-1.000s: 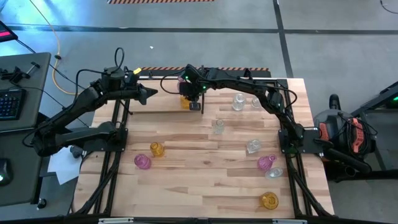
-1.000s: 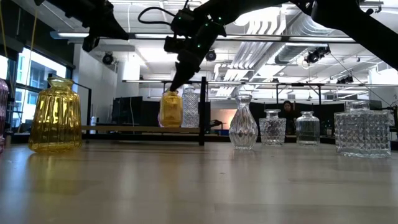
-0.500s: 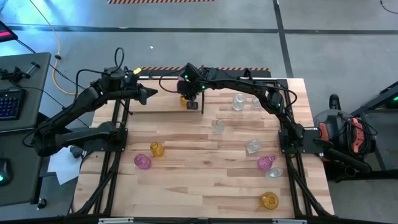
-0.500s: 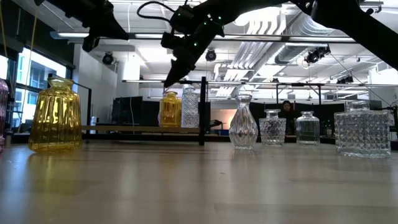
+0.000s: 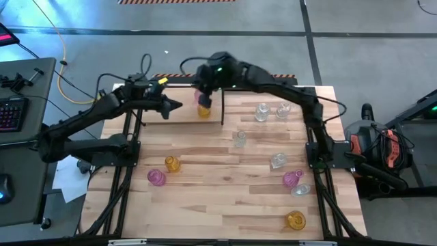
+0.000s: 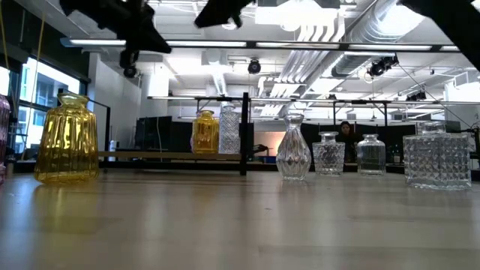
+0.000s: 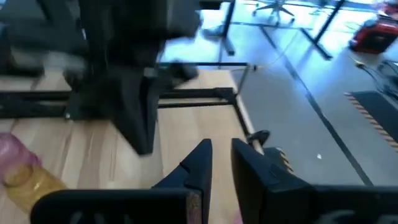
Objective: Sort vases onto shelf
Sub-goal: Put the yellow vase in the top left corner of the shelf
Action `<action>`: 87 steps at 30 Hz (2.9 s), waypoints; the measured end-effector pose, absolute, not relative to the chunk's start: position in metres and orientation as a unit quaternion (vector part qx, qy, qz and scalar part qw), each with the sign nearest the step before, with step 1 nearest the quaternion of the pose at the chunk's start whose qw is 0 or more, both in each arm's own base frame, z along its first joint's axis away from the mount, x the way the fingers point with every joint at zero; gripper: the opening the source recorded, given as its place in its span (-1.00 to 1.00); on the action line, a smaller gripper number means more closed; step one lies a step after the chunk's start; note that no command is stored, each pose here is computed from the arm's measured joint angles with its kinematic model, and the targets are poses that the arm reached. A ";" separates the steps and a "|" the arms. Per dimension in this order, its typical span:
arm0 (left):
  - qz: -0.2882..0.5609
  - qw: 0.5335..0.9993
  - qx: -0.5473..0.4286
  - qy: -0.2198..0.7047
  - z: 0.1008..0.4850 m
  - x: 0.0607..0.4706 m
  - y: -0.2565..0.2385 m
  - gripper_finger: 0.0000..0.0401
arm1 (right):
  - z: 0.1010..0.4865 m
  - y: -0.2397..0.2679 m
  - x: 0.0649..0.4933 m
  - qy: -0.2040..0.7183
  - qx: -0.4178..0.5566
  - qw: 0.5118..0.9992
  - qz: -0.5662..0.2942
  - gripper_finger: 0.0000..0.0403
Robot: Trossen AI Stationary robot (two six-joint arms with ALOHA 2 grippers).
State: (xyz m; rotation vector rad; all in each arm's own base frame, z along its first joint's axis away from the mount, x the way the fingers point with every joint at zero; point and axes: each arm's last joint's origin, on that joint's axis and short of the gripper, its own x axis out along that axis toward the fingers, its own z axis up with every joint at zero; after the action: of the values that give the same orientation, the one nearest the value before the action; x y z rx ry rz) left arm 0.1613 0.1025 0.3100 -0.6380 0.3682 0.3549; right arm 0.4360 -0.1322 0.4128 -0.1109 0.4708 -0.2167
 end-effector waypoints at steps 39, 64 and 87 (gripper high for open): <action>0.013 0.859 0.029 0.511 0.281 0.295 0.157 -0.04 | 0.466 -0.093 0.317 0.385 0.029 0.914 -0.124 -0.79; 0.032 0.838 0.064 0.541 0.263 0.305 0.165 -0.04 | 0.465 -0.093 0.316 0.393 0.028 0.911 -0.121 -0.79; 0.066 0.787 0.018 0.614 0.257 0.279 0.178 -0.04 | 0.464 -0.093 0.316 0.398 0.025 0.909 -0.119 -0.79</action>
State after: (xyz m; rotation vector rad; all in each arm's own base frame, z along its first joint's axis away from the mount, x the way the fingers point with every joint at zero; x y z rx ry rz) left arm 0.2791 0.1784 0.2575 0.0388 1.3228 0.1422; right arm 0.3156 -0.0926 0.4642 0.0518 0.8218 -0.2446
